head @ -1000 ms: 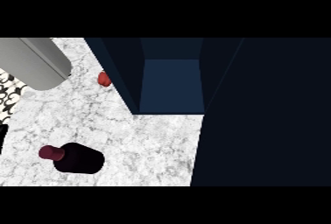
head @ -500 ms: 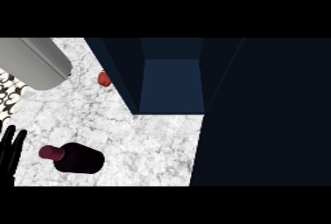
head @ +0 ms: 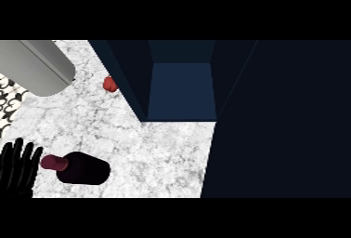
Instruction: Pick up the wine, place it into the cabinet and close the cabinet
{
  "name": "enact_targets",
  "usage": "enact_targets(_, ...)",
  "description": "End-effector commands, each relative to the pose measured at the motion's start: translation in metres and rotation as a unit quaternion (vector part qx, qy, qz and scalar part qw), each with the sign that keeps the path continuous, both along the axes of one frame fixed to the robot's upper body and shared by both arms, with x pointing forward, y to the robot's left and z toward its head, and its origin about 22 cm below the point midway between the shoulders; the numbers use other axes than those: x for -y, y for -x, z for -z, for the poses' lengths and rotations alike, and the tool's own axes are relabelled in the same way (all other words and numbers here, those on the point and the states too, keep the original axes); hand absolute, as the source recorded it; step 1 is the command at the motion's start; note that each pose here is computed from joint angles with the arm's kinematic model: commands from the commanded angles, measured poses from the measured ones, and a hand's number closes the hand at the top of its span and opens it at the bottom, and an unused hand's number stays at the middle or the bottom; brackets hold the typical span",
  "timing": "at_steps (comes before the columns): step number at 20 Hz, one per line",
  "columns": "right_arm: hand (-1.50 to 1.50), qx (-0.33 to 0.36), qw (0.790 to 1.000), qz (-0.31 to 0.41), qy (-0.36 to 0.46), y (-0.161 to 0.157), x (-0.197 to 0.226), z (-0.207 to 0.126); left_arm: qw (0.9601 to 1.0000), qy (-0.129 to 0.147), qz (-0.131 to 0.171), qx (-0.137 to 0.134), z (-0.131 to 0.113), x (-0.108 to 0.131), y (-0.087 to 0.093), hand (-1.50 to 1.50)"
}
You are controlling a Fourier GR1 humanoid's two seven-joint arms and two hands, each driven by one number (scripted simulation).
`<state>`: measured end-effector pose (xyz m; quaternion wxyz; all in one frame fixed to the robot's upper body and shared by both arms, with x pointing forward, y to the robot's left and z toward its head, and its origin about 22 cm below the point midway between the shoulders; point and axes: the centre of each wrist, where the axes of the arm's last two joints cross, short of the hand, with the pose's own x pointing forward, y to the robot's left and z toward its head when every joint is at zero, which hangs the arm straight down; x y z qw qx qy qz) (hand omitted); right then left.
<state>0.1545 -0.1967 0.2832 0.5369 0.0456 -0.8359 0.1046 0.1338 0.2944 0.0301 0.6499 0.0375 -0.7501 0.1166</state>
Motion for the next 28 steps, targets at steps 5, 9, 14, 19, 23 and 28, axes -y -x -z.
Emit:
enact_targets(5,-1.5,0.006,1.0,-0.026,-0.016,0.023,0.004,-0.005,0.9999,0.003,-0.007,-0.015,0.053,-0.008,0.006,-1.5)
enact_targets(9,-1.5,-0.001,0.999,-0.036,-0.004,0.034,0.005,-0.004,0.9996,0.009,-0.005,-0.025,0.076,-0.012,-0.005,-1.5)
enact_targets(14,-1.5,0.0,0.999,-0.043,0.0,0.041,-0.003,-0.005,0.9987,0.014,-0.004,-0.048,0.086,-0.022,-0.004,-1.5)
enact_targets(19,-1.5,0.004,0.999,-0.043,-0.006,0.028,0.003,-0.006,0.9987,0.025,0.004,-0.044,0.125,-0.016,-0.008,-1.5)
enact_targets(23,-1.5,0.008,0.999,-0.032,-0.011,0.028,-0.004,-0.015,0.9984,0.035,-0.001,-0.045,0.138,-0.029,0.004,-1.5)
enact_targets(28,-1.5,0.011,0.999,-0.037,-0.007,0.031,0.0,-0.006,0.9964,0.068,0.002,-0.051,0.16,-0.016,0.008,-1.5)
